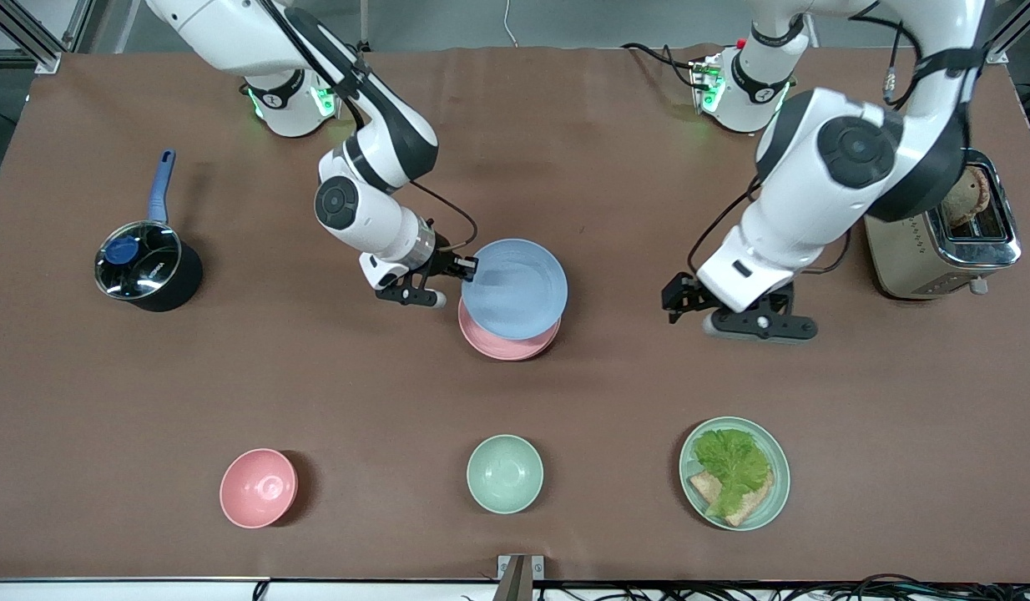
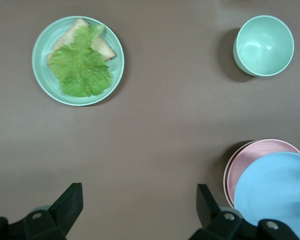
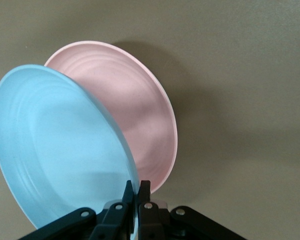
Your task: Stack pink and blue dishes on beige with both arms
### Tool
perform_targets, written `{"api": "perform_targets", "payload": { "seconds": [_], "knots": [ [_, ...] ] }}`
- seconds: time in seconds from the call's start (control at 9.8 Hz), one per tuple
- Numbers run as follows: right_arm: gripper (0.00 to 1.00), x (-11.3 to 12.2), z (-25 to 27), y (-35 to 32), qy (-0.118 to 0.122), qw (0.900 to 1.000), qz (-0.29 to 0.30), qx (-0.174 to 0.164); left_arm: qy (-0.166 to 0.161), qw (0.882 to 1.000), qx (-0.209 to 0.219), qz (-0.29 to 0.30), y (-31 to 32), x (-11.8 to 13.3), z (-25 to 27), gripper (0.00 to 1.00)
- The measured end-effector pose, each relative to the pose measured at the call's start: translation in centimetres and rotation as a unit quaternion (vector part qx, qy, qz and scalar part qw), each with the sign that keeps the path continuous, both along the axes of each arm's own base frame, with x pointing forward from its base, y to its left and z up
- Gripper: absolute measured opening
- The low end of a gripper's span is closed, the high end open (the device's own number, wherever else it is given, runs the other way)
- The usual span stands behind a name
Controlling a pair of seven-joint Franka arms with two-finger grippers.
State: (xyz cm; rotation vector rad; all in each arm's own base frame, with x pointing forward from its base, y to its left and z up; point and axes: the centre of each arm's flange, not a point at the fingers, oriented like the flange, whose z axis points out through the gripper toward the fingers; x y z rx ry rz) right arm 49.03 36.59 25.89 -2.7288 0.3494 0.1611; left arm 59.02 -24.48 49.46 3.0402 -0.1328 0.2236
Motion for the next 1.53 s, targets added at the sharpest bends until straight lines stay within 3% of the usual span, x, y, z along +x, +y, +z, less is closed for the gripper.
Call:
{"api": "perform_targets", "payload": {
  "seconds": [0.31,0.51,0.92,1.12,1.33,1.53],
  "knots": [
    [0.06,-0.4,-1.8,0.0,0.003,1.0,-0.004,-0.001,0.007,1.0,0.02,0.002,2.0,-3.8,8.4,1.0],
    [0.12,-0.3,-2.5,-0.3,0.006,1.0,-0.008,-0.002,0.006,1.0,0.015,-0.003,5.7,-5.9,12.8,1.0],
    [0.7,1.1,-0.3,-1.4,-0.008,1.0,-0.01,-0.004,0.011,1.0,0.018,-0.018,13.2,-8.1,16.4,1.0],
    [0.99,3.7,5.9,-6.0,-0.012,0.997,0.027,-0.064,0.012,1.0,0.019,-0.02,13.2,-9.0,16.4,1.0],
    [1.0,5.8,15.1,-12.7,-0.024,0.991,0.016,-0.131,0.021,0.999,0.022,-0.019,13.0,-9.2,16.0,1.0],
    [1.0,7.2,24.5,-21.4,-0.022,0.985,-0.031,-0.167,0.02,0.999,0.023,-0.02,12.8,-9.3,16.7,1.0]
  ]
}}
